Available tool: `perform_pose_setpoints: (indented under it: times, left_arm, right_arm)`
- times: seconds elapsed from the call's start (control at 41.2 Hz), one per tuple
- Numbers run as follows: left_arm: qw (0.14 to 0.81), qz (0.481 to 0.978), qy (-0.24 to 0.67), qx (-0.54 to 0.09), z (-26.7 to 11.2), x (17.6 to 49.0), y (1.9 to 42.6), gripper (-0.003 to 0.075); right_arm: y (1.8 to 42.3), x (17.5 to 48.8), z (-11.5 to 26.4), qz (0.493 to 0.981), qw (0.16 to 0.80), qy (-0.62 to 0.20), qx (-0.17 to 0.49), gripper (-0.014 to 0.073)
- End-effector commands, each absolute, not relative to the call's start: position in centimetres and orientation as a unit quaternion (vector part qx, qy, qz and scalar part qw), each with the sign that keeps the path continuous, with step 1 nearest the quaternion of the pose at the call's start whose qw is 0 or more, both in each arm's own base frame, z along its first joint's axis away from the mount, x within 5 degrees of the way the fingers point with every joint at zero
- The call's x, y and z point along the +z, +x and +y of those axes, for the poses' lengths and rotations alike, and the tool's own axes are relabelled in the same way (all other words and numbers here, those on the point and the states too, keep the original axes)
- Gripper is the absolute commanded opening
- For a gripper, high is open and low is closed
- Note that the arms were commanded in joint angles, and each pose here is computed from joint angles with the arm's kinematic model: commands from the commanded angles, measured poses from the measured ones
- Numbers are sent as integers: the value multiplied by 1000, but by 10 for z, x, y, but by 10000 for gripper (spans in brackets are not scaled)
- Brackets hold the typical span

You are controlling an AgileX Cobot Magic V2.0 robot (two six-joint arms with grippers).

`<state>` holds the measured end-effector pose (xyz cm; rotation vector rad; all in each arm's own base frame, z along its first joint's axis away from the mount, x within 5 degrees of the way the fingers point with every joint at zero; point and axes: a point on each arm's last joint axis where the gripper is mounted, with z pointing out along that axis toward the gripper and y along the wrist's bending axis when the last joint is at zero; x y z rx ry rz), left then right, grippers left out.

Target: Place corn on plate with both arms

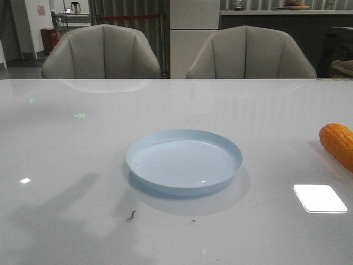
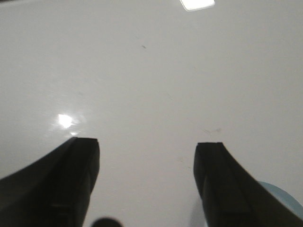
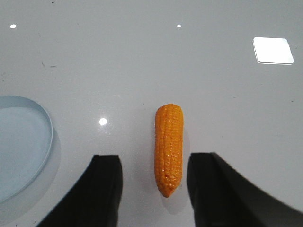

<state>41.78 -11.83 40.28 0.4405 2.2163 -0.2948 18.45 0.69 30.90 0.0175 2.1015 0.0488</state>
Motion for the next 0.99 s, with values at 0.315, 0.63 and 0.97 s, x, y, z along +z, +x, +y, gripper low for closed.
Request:
perform_pose_setpoints:
  times: [0.315, 0.63, 0.97]
  left_arm:
    - [588, 800, 116, -14, -20, 489, 333, 494]
    - [656, 752, 60, 27, -6, 400, 260, 494]
    - [615, 786, 55, 27, -4, 324, 201, 494]
  right_arm:
    - [188, 328, 6, 836, 548, 2, 17, 435]
    - [188, 328, 6, 836, 548, 2, 17, 435]
    - [185, 322, 6, 860, 511, 3, 15, 435]
